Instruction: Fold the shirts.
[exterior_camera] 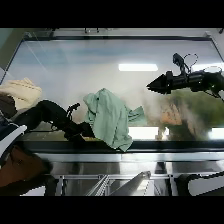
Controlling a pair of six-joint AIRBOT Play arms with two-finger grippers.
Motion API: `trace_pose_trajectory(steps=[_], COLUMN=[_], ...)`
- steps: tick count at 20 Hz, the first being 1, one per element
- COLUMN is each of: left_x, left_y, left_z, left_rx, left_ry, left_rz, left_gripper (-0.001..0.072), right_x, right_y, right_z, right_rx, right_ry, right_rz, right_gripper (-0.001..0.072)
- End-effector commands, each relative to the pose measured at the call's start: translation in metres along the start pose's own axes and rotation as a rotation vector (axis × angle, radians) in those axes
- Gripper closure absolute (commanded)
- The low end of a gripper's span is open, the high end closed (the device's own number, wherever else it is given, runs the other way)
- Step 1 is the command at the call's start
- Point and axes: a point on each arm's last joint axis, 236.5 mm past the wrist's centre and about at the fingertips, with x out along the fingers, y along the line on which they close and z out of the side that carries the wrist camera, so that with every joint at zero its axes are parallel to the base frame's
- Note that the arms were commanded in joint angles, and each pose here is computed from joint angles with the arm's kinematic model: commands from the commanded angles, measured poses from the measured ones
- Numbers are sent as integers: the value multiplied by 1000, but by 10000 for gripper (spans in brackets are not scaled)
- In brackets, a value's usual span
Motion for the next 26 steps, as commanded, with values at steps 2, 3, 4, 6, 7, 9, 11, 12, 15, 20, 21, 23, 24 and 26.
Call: trace_pose_trajectory(steps=[2,3,4,6,7,9,11,12,15,20,21,23,24,26], left_x=[0,-6,-10,-13,-11,0,20,30,44,22,18,13,11,9], left_y=[3,3,2,-1,-3,-7,-9,-11,-23,-51,-57,-65,-67,-69], left_z=[50,61,70,78,78,73,63,58,51,67,68,71,73,75], left_rx=[0,1,6,18,29,43,53,56,111,172,182,198,202,204], left_ry=[-223,-265,-300,-332,-332,-302,-239,-211,-163,-179,-180,-184,-190,-196], left_rz=[28,30,35,39,42,48,54,56,54,20,13,5,2,0], left_gripper=[-7,-3,9,10,11,11,20,183,689,688,688,689,688,688], right_x=[1,1,1,1,1,0,-4,-9,-32,-15,0,28,40,63], right_y=[0,1,1,1,0,-2,-23,-42,-93,-135,-136,-138,-138,-123], right_z=[-4,-4,-4,-4,-4,-4,-3,-2,-11,-43,-48,-61,-67,-66], right_rx=[-10,-10,-19,-25,-28,-28,-29,-17,53,90,90,85,75,50], right_ry=[16,19,19,18,17,18,11,5,27,157,187,253,280,277], right_rz=[5,6,6,6,6,-3,-90,-167,-375,-502,-483,-457,-442,-361], right_gripper=[436,436,437,436,436,436,436,435,272,271,272,274,276,280])
